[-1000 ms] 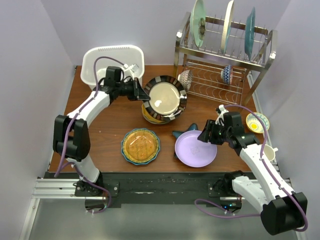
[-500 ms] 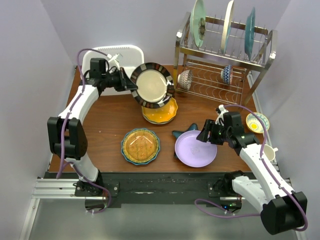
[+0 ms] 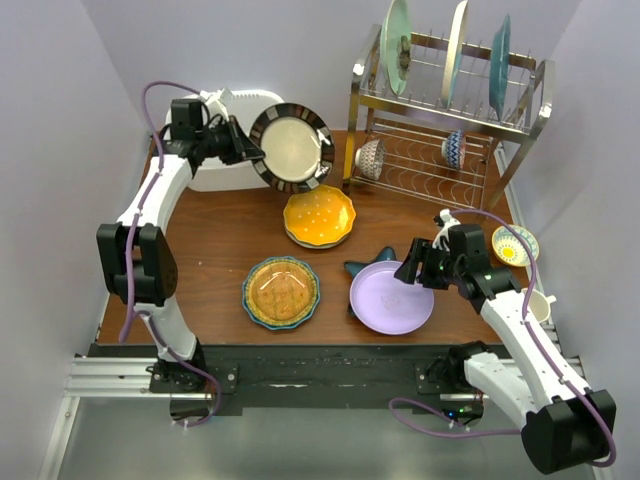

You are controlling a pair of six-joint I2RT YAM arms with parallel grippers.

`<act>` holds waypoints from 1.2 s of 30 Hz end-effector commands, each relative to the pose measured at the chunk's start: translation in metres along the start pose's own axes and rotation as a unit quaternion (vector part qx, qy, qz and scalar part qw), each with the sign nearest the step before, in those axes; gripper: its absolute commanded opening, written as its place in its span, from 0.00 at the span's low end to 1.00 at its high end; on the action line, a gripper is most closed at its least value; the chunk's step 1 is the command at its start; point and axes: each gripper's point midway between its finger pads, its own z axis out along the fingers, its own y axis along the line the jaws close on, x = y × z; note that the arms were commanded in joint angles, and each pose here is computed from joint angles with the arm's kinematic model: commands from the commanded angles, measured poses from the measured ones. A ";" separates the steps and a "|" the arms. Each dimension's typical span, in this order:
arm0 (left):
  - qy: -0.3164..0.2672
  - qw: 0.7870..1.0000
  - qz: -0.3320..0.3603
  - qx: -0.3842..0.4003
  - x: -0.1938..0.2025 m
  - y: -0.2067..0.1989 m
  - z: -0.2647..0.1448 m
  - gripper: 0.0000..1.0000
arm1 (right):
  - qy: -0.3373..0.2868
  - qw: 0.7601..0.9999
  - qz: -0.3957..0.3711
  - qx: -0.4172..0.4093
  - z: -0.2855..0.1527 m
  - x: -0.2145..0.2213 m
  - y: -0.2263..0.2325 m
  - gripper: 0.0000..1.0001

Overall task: Place the plates into the plastic bin on the countertop
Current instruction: Place the plate in the plastic bin.

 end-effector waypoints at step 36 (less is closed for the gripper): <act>-0.195 0.977 -0.079 0.038 -0.146 0.043 -0.052 0.00 | -0.018 1.000 -0.004 0.005 -0.005 -0.007 0.001 0.67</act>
